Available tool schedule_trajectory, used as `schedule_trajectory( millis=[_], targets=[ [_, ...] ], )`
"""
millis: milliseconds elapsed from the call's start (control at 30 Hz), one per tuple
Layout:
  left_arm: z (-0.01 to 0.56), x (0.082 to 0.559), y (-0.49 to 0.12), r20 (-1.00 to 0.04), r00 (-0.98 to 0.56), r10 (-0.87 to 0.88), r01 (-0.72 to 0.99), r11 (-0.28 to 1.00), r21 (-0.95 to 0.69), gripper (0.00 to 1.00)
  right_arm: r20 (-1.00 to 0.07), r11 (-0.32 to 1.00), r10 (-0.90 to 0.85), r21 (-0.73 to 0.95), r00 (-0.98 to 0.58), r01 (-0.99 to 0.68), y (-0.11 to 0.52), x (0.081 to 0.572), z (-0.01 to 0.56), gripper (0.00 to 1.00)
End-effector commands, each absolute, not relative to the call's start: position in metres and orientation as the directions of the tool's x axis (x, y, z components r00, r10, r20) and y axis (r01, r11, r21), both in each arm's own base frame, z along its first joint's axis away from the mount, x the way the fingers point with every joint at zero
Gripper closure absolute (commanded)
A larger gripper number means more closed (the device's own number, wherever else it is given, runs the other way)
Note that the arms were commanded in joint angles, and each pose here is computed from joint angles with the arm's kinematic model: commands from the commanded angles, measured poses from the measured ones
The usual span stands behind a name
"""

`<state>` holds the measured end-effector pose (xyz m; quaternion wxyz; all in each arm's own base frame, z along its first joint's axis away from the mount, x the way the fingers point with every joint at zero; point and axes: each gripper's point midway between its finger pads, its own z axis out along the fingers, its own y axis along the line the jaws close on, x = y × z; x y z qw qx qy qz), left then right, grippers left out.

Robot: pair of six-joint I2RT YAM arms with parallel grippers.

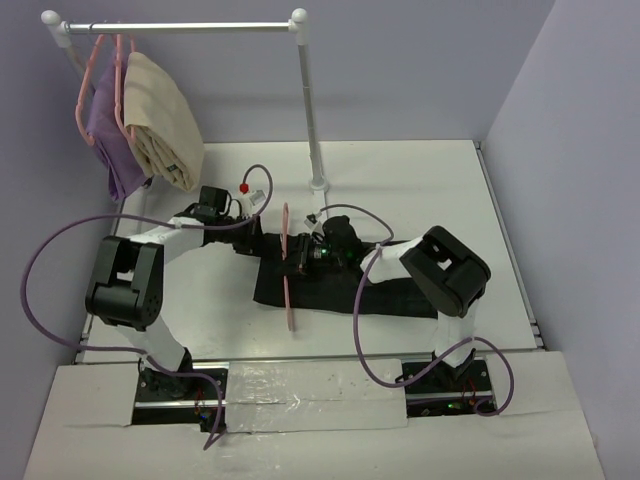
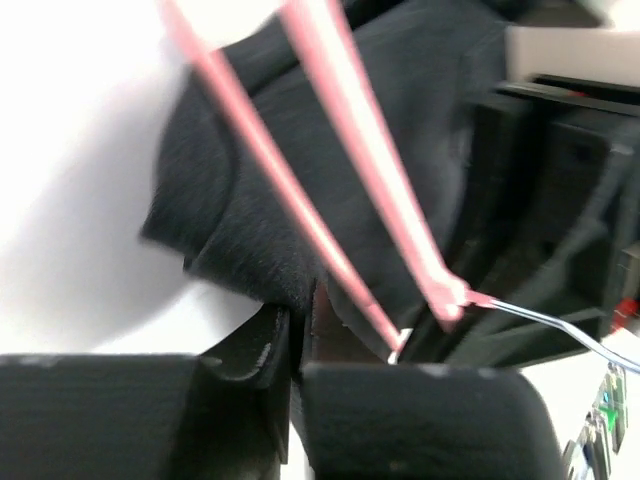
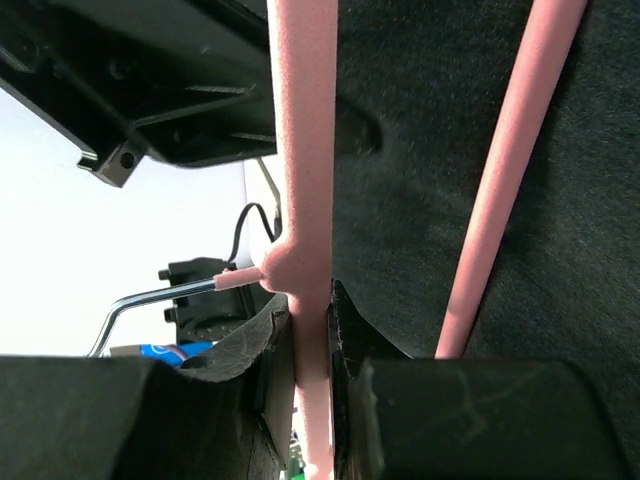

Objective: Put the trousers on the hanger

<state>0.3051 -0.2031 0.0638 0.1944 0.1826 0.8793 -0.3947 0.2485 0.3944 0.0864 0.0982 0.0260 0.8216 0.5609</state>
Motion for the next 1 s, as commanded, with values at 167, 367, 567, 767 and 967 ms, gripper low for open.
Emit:
schedule_trajectory(
  millis=[167, 367, 567, 767, 967],
  targets=[
    [0.082, 0.303, -0.239, -0.575, -0.804, 0.151, 0.586, 0.366, -0.723, 0.61, -0.172, 0.394, 0.143, 0.913, -0.975, -0.103, 0.378, 0.253, 0.07, 1.0],
    [0.12, 0.307, -0.246, -0.655, -0.752, 0.072, 0.644, 0.295, -0.706, 0.43, -0.193, 0.418, 0.119, 0.9, -0.974, -0.127, 0.377, 0.254, 0.066, 1.0],
    [0.111, 0.326, -0.243, -0.586, -0.81, 0.007, 0.554, 0.336, -0.761, 0.39, -0.196, 0.42, 0.109, 0.898, -0.974, -0.134, 0.376, 0.252, 0.063, 1.0],
    [0.102, 0.347, -0.248, -0.585, -0.81, -0.031, 0.538, 0.358, -0.763, 0.4, -0.203, 0.428, 0.1, 0.892, -0.974, -0.142, 0.376, 0.252, 0.062, 1.0],
    [0.093, 0.357, -0.268, -0.561, -0.828, -0.016, 0.515, 0.376, -0.77, 0.39, -0.209, 0.445, 0.08, 0.882, -0.975, -0.153, 0.378, 0.253, 0.059, 1.0]
  ],
)
